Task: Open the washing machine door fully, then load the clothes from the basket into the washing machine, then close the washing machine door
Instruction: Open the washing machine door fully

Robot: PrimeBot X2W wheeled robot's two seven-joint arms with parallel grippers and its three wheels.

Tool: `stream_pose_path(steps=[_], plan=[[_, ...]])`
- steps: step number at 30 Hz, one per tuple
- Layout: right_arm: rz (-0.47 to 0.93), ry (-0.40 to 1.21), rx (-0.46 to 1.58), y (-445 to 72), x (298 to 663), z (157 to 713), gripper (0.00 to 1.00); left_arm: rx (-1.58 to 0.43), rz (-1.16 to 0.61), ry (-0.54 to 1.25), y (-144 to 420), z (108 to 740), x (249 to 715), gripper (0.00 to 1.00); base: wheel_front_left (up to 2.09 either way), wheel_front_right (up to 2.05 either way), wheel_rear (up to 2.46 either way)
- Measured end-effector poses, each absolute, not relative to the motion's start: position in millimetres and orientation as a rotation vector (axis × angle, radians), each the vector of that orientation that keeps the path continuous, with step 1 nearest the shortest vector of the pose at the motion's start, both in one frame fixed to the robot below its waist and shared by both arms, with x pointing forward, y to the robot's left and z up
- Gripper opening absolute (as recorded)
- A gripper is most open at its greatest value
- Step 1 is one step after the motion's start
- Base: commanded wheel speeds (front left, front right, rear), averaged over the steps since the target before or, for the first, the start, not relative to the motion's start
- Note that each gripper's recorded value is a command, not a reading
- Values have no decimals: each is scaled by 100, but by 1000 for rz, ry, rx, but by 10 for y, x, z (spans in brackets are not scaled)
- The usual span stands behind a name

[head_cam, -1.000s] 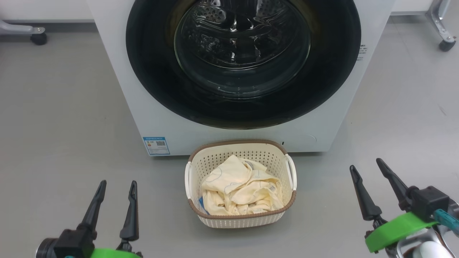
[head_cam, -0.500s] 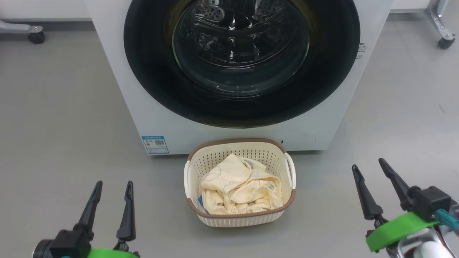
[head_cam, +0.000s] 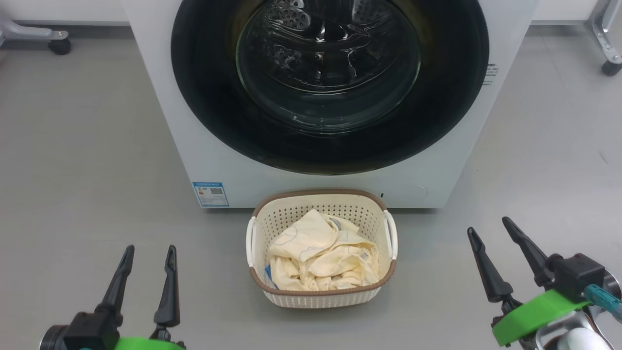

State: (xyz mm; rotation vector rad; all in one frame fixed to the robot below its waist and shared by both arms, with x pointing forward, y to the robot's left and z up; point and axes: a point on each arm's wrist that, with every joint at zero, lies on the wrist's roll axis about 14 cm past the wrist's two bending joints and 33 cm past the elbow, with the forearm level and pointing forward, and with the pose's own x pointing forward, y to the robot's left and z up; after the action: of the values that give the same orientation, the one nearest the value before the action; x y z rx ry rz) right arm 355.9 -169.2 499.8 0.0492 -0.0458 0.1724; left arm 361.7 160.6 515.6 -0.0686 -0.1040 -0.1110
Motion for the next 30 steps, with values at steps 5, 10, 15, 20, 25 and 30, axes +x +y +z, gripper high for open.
stream_pose_path(steps=[5,10,15,20,25,30], plan=[[167,-43,49,-1710,3553,4988,100,-71,-119,-103,1578,5153,3627,100,123,123,-246],[161,-40,49,-1729,3544,4981,100,-72,-130,-100,1550,5145,3638,100,123,123,-246],[155,-38,48,-1748,3535,4973,100,-73,-136,-99,1531,5141,3649,100,123,123,-246],[151,-36,48,-1760,3529,4967,100,-81,-138,-100,1522,5145,3654,100,122,122,-244],[145,-38,46,-1787,3529,4973,100,-96,-131,-113,1516,5186,3657,100,95,95,-190],[144,-39,47,-1789,3536,4977,100,-95,-136,-110,1506,5177,3657,100,55,55,-111]])
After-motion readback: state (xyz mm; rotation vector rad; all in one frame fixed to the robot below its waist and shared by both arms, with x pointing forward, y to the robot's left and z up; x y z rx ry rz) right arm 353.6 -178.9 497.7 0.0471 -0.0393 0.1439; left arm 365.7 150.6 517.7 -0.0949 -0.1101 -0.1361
